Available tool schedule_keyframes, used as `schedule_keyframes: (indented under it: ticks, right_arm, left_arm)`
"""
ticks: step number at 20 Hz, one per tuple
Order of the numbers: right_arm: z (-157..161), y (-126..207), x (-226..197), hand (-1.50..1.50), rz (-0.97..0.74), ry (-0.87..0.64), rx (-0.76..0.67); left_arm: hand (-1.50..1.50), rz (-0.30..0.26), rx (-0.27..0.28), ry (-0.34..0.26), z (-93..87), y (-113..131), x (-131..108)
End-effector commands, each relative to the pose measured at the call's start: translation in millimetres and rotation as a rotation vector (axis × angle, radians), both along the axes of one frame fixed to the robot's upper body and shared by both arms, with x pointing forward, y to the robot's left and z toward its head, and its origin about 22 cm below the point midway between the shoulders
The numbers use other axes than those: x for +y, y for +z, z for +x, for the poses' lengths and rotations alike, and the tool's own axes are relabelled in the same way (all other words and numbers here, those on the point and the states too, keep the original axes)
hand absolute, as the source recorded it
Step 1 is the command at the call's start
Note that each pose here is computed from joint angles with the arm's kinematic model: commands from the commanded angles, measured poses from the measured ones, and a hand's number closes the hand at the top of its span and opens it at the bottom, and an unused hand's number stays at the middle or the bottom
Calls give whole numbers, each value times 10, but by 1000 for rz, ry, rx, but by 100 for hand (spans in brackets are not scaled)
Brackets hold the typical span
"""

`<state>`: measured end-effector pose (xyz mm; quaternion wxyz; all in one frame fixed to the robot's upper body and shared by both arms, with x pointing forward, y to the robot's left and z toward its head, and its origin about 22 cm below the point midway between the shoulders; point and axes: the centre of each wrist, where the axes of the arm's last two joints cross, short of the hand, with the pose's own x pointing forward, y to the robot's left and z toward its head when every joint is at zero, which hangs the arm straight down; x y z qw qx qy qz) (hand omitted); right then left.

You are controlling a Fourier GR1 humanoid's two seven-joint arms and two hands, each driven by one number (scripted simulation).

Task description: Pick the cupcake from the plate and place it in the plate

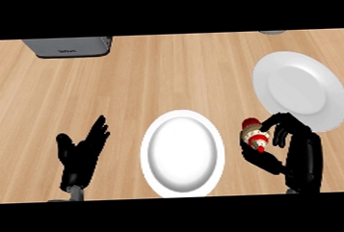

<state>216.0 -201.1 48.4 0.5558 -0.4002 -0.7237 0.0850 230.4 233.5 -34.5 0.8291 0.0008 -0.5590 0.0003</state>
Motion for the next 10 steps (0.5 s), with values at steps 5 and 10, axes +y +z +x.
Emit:
schedule_keyframes:
  ticks: [5, 10]
  right_arm:
    - [497, -183, -822, 150, -18, -220, -104]
    - [880, -179, -1334, 150, -1, -244, -122]
  left_arm:
    - [0, 7, 9, -5, 52, 29, -22]
    - [0, 6, -3, -17, 29, 4, -24]
